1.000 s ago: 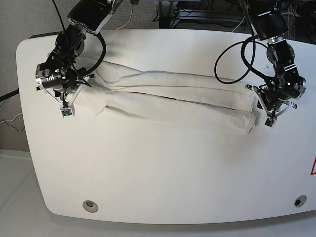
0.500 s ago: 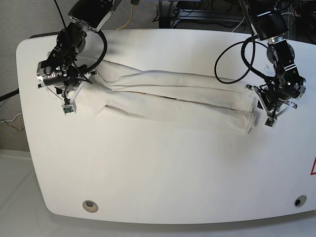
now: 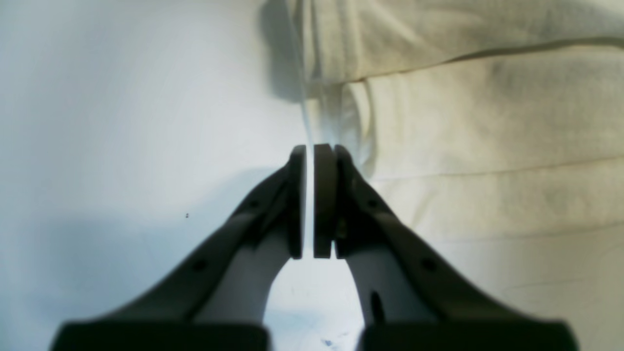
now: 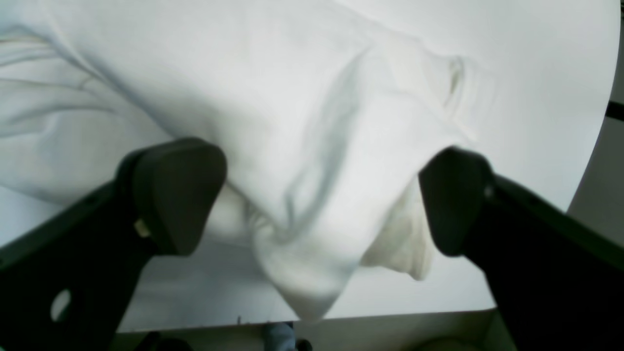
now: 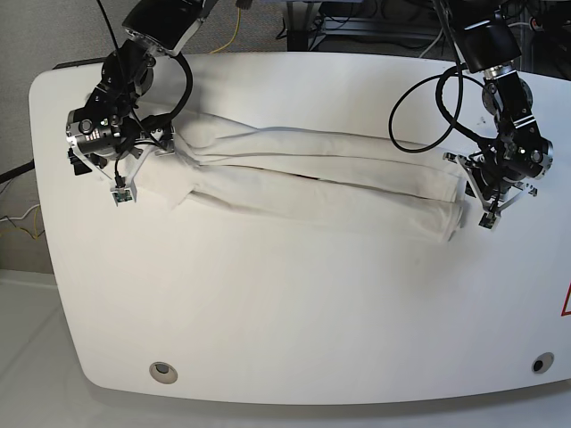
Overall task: Fold the T-shirt properly
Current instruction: 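Hold the strip end with the right gripper while the left hovers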
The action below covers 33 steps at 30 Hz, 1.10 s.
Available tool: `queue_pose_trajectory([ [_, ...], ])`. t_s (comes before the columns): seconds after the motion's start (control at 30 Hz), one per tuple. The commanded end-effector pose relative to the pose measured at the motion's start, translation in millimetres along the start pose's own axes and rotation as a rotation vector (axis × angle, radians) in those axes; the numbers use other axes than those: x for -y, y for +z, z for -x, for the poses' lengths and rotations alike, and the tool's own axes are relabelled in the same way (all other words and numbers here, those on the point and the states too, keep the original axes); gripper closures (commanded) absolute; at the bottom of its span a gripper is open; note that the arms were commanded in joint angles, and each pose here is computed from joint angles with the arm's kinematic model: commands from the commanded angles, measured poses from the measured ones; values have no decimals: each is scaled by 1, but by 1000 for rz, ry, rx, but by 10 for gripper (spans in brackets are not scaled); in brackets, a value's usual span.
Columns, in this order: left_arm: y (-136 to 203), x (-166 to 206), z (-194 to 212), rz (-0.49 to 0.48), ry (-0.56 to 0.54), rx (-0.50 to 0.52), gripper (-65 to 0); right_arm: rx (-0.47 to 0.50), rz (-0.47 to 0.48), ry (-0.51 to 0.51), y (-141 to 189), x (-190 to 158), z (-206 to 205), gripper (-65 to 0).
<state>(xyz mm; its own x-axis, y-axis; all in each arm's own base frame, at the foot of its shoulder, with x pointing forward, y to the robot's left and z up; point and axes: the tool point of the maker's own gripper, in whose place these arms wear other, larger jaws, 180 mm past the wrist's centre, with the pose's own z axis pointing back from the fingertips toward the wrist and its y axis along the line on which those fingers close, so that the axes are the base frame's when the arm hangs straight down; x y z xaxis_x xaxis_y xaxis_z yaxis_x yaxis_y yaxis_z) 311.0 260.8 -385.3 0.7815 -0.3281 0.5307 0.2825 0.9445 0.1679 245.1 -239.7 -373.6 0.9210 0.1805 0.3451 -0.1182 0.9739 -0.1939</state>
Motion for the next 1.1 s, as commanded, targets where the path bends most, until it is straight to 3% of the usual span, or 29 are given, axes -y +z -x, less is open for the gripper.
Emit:
queue_pose_trajectory([
  [0.0, 7, -10, -15, -26, -11, 46, -18, 51, 29, 4, 8, 9, -17, -650],
  [0.17, 7, -10, -16, -27, -11, 48, -18, 72, 60, 10, 14, 23, -27, -647],
  [0.33, 8, -11, -15, -28, -12, 47, -18, 86, 64, 10, 16, 24, -33, -588],
  [0.5, 8, -11, -15, -29, -13, 47, -18, 96, 65, 7, 17, 25, -38, -385],
  [0.7, 8, -13, -17, -31, -14, 49, -18, 100, 61, 5, 17, 23, -39, -8],
  [0.87, 8, -13, -17, -32, -14, 51, -18, 106, 62, 4, 18, 24, -42, -26],
  [1.07, 8, -13, -17, -32, -14, 51, -18, 102, 62, 3, 17, 24, -40, 0],
])
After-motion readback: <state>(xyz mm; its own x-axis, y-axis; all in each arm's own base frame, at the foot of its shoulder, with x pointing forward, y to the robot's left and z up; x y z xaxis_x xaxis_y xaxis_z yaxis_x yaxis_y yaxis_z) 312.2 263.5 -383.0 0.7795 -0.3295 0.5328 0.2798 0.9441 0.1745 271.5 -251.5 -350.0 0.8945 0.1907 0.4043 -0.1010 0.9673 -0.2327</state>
